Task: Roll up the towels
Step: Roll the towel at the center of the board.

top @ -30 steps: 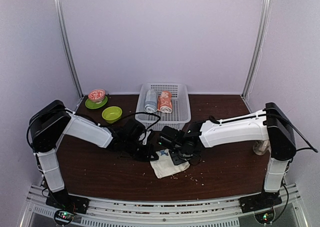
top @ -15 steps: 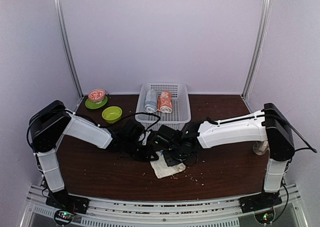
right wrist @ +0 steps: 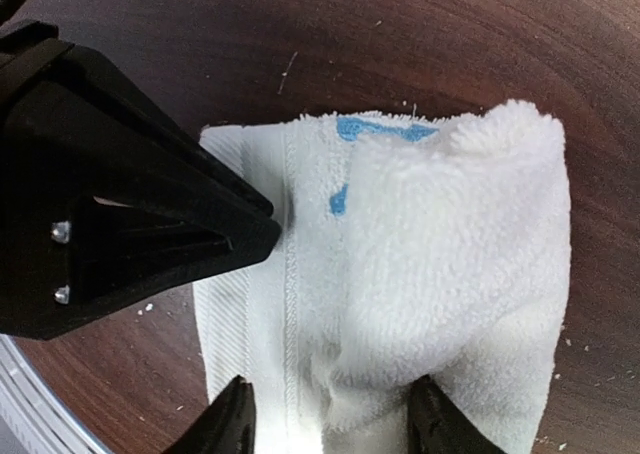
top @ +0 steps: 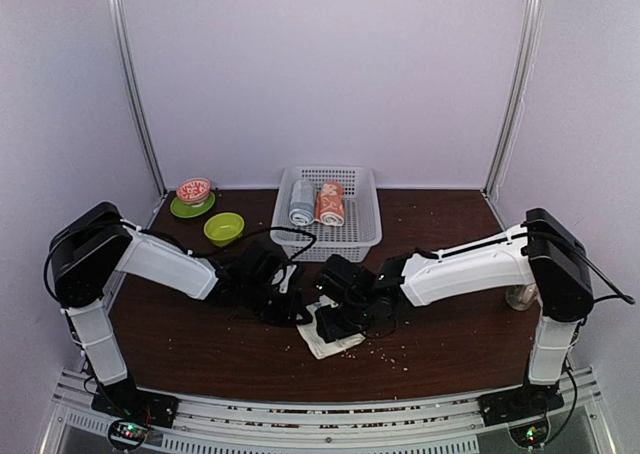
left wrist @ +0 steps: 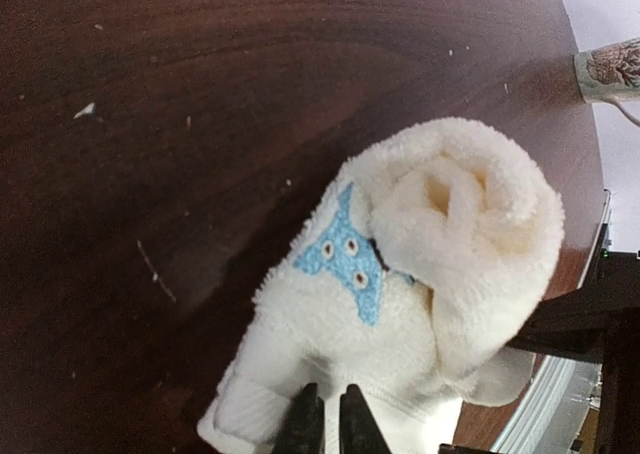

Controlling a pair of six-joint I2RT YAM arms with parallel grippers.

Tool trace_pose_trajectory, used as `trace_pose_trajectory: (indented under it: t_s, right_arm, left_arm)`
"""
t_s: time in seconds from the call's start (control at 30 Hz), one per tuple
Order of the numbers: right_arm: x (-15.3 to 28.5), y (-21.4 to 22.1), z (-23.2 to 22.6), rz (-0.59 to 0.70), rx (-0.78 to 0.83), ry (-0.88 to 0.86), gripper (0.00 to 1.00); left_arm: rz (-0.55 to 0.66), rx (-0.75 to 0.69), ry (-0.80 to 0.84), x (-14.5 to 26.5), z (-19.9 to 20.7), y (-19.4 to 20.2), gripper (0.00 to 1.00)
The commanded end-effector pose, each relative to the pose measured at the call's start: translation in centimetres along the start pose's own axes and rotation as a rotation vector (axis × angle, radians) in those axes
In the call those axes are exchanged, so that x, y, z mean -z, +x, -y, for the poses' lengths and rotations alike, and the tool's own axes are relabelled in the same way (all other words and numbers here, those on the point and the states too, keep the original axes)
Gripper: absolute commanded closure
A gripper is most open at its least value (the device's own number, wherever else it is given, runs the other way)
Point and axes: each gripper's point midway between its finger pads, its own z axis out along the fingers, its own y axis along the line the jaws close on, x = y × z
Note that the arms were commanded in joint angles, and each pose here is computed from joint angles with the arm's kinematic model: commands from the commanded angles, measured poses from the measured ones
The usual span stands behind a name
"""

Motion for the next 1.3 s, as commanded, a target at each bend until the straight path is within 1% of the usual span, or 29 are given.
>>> trace_pose_trajectory:
  t_s: [0.0,0.1,0.23,0.43,0.63,0.77,0.97,1.17,1.27]
  right_arm:
    - [0.4,0.6,-1.0,0.000,0.031,-0.124,0.43]
    - [0.4,0.8,-0.9,0.007,0.033,-0.165,0.38]
    - [0.3,1.0,-0.9,0.016,0.032,-0.216,0.36]
    - [-0.1,1.5,-0.8,0.013,0.030,-0.241,0.32]
    - [-0.4,1.8,-0.7,0.005,0.025,-0.245,0.28]
    - [-0.5,1.8,-0.8,0.002,0.028,-0.253,0.27]
    - [0.8,1.5,-1.0,0.011,0.049,-0.260,0.25]
    - [3.4,1.1,-0.7,0.025,0.080,-0.245,0.23]
    - [4.8,0.5,0.0,0.059,0.053,-0.238,0.23]
  left_arm:
    - [0.004,-0.025,-0.020,2.3,0.3,0.0,0.91]
    - [0.029,-0.046,0.008,3.4,1.6,-0.8,0.91]
    - [0.075,-0.068,0.077,4.0,3.8,-2.6,0.91]
    - [0.090,-0.057,0.190,2.7,6.1,-4.2,0.91]
    - [0.106,-0.059,0.230,1.9,6.9,-5.1,0.91]
    - [0.081,-0.041,0.209,0.2,6.0,-5.2,0.91]
    - [0.030,0.023,0.128,-2.1,2.9,-4.0,0.92]
    - [0.002,0.055,0.096,-2.9,1.1,-2.7,0.93]
    - [-0.001,0.058,0.096,-2.8,0.8,-2.2,0.93]
